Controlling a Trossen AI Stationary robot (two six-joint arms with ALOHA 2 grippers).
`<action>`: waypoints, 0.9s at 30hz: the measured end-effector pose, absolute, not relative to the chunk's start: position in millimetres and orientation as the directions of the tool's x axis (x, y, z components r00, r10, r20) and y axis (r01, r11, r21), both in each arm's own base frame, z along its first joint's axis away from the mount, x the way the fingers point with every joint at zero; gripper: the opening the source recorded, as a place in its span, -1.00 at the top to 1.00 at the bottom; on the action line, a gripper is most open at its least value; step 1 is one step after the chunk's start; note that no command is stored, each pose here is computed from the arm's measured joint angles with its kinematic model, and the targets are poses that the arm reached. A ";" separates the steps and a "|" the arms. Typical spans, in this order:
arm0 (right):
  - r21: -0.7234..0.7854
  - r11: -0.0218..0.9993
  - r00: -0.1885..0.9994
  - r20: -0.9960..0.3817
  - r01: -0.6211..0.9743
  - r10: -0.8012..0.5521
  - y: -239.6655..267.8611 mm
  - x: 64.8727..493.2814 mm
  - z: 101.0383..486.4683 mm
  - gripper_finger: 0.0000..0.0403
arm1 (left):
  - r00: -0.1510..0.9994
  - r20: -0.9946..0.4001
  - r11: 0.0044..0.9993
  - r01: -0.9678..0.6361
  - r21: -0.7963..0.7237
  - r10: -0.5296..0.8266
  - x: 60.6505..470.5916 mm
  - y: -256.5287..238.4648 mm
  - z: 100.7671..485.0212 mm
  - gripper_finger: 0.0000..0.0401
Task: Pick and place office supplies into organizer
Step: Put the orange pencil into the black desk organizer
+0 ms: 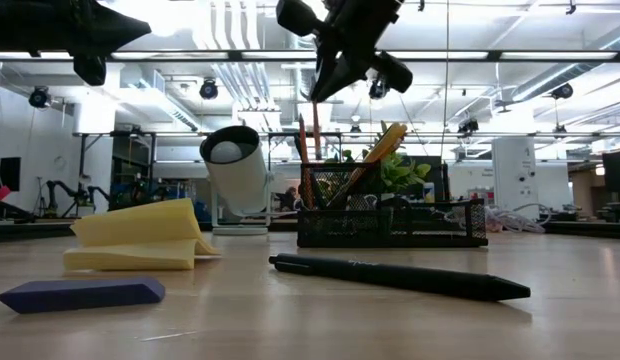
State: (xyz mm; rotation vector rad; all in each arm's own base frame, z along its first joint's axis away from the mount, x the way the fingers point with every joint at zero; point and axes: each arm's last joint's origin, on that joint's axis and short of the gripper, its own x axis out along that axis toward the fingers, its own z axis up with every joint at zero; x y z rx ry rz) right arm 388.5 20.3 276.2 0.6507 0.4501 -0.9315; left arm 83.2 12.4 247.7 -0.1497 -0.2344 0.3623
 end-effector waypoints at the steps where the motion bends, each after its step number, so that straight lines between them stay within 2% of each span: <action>1: 0.311 0.428 0.525 -0.602 0.848 -0.602 18.6 387.3 278.7 0.94 | 0.909 0.200 0.925 -0.333 -0.186 0.367 83.2 12.4 247.8 1.00; 15: 0.252 0.368 0.446 -0.476 0.895 -0.758 6.9 385.2 285.3 0.94 | 0.908 0.200 0.924 -0.333 -0.186 0.367 83.1 12.4 247.8 1.00; 27: 0.221 0.330 0.396 -0.424 0.918 -0.815 6.0 394.3 255.9 0.94 | 0.908 0.200 0.924 -0.333 -0.186 0.368 83.1 12.5 247.7 1.00</action>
